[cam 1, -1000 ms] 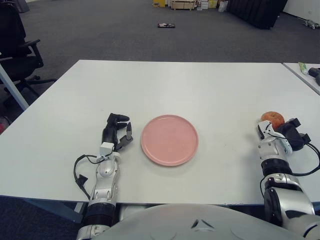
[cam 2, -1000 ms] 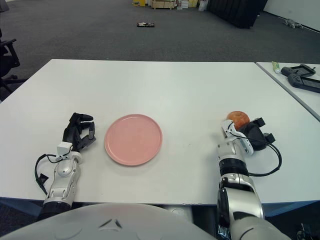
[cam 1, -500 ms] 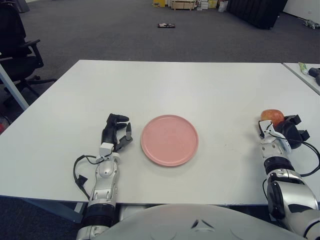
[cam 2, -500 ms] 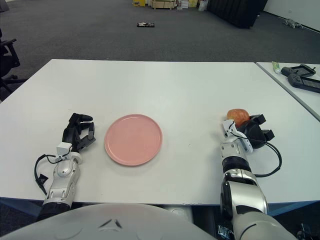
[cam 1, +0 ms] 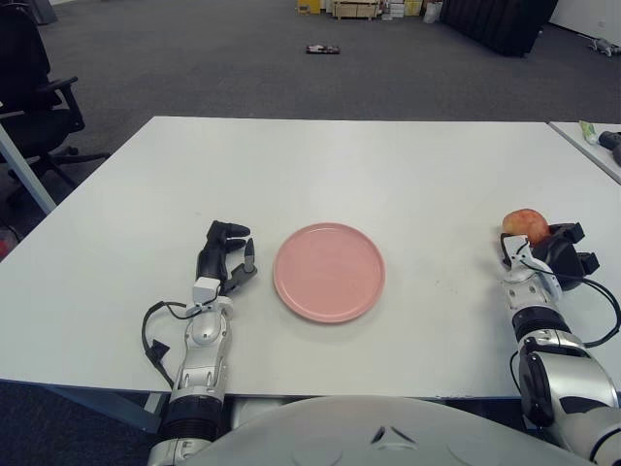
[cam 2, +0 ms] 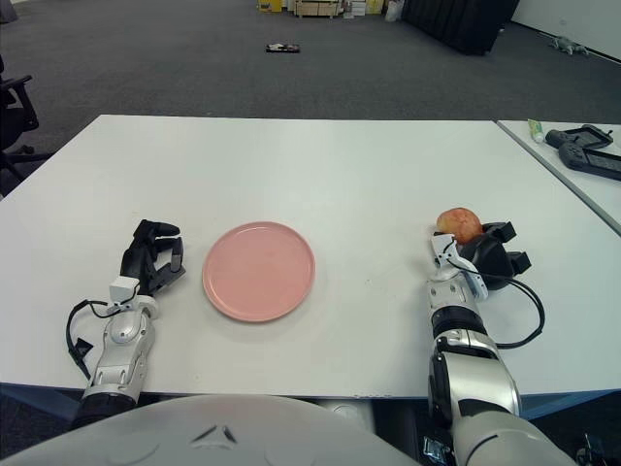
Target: Put the apple into the plate.
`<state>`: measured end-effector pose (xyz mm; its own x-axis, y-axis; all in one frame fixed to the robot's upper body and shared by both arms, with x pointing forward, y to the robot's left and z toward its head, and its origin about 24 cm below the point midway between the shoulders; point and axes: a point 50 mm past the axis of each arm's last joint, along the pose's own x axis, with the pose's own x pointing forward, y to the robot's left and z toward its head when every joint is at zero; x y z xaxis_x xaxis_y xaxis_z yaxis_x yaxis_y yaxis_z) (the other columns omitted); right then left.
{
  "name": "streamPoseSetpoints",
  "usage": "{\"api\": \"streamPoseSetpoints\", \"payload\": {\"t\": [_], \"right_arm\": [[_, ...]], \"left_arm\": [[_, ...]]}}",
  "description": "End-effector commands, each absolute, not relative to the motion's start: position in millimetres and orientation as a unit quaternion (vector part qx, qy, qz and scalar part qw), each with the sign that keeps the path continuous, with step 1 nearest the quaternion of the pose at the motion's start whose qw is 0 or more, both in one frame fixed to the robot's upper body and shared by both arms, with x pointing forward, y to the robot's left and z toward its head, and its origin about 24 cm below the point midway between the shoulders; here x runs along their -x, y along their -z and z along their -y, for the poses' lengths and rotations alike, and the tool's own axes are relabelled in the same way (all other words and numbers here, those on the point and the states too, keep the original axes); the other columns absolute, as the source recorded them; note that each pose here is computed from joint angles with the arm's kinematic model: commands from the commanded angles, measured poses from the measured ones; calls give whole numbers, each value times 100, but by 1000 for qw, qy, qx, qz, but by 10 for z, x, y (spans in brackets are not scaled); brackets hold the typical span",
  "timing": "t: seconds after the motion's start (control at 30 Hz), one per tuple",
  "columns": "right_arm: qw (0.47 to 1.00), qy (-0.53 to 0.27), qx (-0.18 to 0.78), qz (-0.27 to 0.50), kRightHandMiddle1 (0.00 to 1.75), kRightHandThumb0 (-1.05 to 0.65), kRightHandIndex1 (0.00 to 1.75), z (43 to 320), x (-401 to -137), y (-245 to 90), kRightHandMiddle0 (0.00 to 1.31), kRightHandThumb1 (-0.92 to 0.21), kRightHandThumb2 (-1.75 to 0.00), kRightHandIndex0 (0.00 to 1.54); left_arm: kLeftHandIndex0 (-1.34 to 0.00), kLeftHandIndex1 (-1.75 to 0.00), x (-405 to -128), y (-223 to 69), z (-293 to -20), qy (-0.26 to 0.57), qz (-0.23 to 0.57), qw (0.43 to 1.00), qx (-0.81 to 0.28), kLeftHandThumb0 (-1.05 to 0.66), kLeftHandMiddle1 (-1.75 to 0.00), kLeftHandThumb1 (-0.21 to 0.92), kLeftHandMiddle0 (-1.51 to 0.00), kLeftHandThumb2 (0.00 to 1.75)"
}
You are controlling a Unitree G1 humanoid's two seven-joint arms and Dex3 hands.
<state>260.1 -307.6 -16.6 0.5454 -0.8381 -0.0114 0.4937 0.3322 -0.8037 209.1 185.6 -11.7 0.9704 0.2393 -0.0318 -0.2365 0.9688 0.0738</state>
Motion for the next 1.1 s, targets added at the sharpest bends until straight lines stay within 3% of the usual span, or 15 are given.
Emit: {"api": "streamPoseSetpoints", "payload": {"t": [0.0, 0.13, 0.4, 0.53, 0.8, 1.07], "right_arm": [[790, 412, 383, -244, 175, -23, 162, 3018, -2503, 318, 50, -42, -114, 44], [796, 419, 369, -231, 175, -5, 149, 3016, -2500, 313, 53, -38, -116, 53], [805, 436, 346, -205, 175, -1, 140, 2985, -2494, 305, 56, -27, -127, 70], [802, 442, 350, -195, 175, -1, 150, 2973, -2492, 296, 56, -13, -145, 82], [800, 435, 367, -189, 175, -1, 171, 3007, -2456, 338, 58, -3, -164, 85], [811, 444, 341, -171, 174, -1, 174, 3005, -2450, 341, 64, 5, -174, 91]], "left_arm": [[-38, -175, -2084, 111, -1882, -125, -21, 991, -44, -39, -161, 63, -62, 93], [-37, -175, -2082, 112, -1884, -125, -22, 991, -46, -39, -162, 63, -62, 93], [-37, -175, -2080, 114, -1888, -124, -22, 991, -45, -39, -163, 63, -63, 93], [-38, -175, -2080, 113, -1890, -126, -22, 991, -42, -39, -165, 63, -61, 93], [-37, -175, -2083, 114, -1894, -127, -24, 991, -43, -39, -165, 63, -60, 93], [-36, -175, -2086, 116, -1897, -128, -23, 991, -41, -39, -163, 65, -59, 91]]}}
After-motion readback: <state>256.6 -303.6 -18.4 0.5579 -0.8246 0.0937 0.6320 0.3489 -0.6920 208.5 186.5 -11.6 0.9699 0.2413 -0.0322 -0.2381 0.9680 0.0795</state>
